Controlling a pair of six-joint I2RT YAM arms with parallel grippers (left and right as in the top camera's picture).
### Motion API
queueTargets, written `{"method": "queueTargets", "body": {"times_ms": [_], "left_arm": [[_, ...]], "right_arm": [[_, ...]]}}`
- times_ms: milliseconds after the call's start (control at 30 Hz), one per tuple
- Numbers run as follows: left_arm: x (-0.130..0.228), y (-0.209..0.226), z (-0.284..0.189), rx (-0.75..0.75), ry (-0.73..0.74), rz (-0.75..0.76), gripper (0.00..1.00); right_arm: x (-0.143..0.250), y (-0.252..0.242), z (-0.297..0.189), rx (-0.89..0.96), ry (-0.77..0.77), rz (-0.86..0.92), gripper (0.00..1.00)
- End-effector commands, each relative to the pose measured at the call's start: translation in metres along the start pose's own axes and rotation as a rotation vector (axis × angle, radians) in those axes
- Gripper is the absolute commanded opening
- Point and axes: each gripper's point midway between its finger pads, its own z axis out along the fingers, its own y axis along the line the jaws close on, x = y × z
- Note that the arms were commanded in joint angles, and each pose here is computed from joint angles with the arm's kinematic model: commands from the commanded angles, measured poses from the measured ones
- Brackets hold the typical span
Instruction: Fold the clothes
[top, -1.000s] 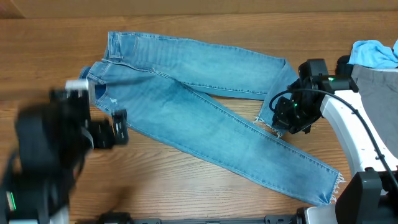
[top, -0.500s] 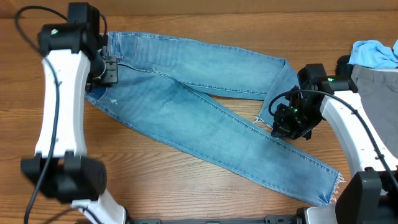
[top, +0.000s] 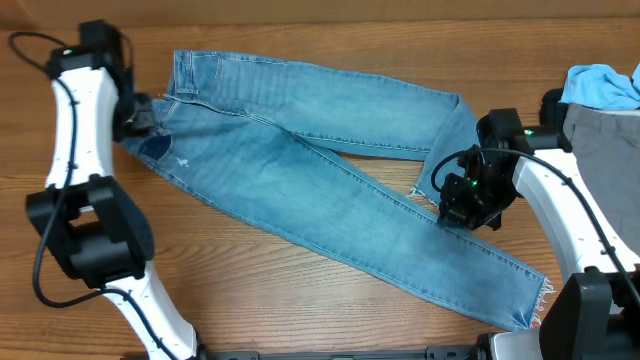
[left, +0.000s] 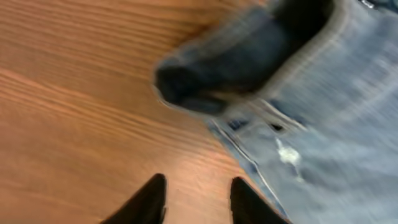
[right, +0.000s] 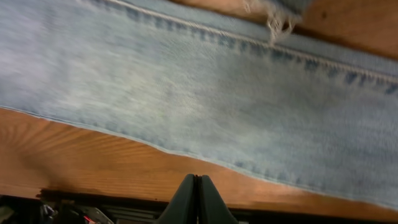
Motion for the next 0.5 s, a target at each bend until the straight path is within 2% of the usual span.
{"method": "queueTargets", "body": {"times_ms": [0, 100, 333, 467], "left_arm": [[-0.014, 0.007, -0.001, 0.063, -0.054, 0.038, 0.68], [-0.023, 0.005, 0.004, 0.1, -0.087, 0.071, 0.74], [-0.03, -0.019, 0.011, 0.226, -0.121, 0.192, 0.71], [-0.023, -0.021, 0.027, 0.222, -0.074, 0.224, 0.69]], "right_arm": [[0.011, -0.013, 0.01, 0.056, 0.039, 0.025, 0.04], [0.018, -0.02, 0.017, 0.072, 0.067, 0.035, 0.04], [0.012, -0.022, 0.028, 0.064, 0.041, 0.049, 0.05], [0.018, -0.031, 0.027, 0.11, 0.06, 0.086, 0.06]]}}
